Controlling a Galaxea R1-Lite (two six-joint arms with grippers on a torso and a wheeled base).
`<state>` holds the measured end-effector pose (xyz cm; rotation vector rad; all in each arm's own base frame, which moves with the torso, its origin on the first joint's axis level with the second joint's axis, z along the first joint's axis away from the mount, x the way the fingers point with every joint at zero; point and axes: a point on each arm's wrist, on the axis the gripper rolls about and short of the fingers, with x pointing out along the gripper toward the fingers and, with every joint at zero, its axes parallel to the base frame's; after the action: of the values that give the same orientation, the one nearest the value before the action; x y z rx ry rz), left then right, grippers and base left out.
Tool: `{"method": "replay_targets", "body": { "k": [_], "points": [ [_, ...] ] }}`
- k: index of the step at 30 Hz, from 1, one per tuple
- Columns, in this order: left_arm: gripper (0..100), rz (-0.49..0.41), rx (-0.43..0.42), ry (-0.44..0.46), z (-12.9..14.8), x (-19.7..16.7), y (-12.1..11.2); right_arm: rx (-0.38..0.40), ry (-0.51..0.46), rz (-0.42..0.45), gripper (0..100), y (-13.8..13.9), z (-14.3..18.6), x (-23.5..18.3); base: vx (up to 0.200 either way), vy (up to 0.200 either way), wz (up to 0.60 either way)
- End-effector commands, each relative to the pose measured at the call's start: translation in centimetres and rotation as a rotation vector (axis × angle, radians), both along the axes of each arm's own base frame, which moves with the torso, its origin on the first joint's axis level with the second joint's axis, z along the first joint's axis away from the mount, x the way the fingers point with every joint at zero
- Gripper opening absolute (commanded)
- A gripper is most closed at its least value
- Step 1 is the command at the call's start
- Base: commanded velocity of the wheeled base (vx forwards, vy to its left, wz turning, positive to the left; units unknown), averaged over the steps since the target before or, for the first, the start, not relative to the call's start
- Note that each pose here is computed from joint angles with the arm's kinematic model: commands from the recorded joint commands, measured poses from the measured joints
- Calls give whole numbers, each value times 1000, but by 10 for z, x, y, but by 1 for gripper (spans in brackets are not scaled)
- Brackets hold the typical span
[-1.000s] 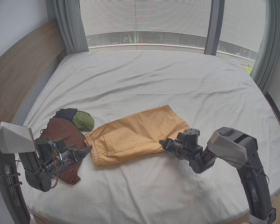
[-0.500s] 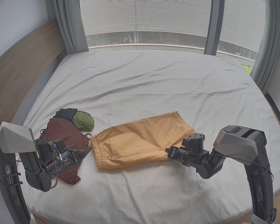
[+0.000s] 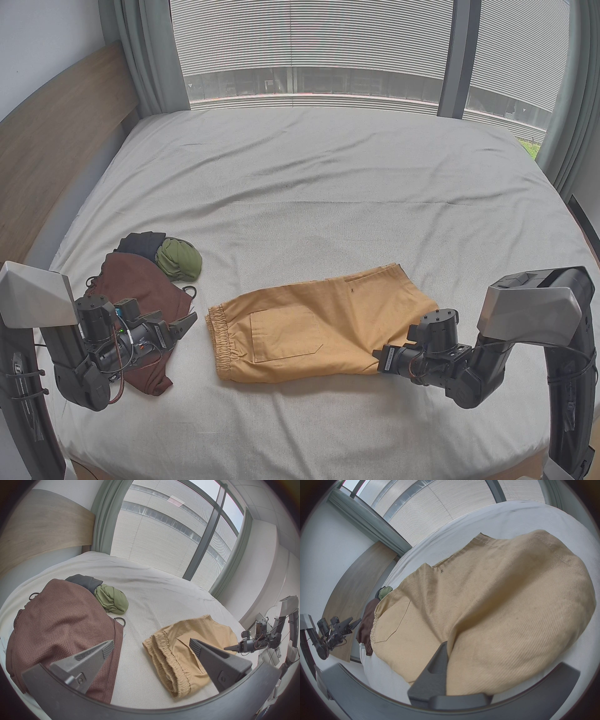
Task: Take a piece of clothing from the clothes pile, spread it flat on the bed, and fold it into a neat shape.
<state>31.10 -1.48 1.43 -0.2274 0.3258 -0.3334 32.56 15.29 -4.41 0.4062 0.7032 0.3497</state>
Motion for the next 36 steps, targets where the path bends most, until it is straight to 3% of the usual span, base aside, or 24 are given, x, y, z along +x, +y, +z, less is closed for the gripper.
{"method": "replay_targets", "body": {
  "k": [1,20,21,36],
  "points": [
    [100,1,-2,0,0,0,1,-25,35,-5,0,-11,-1,-22,0,0,0],
    [100,0,-1,2,-1,0,1,-44,50,-26,0,-17,-27,-35,0,0,0],
    [100,-1,-1,5,-1,0,0,-45,52,-23,100,-17,-28,-37,0,0,0],
    [100,-10,0,19,-3,-4,-3,-42,98,76,100,-17,-5,-82,0,0,0]
  ]
}}
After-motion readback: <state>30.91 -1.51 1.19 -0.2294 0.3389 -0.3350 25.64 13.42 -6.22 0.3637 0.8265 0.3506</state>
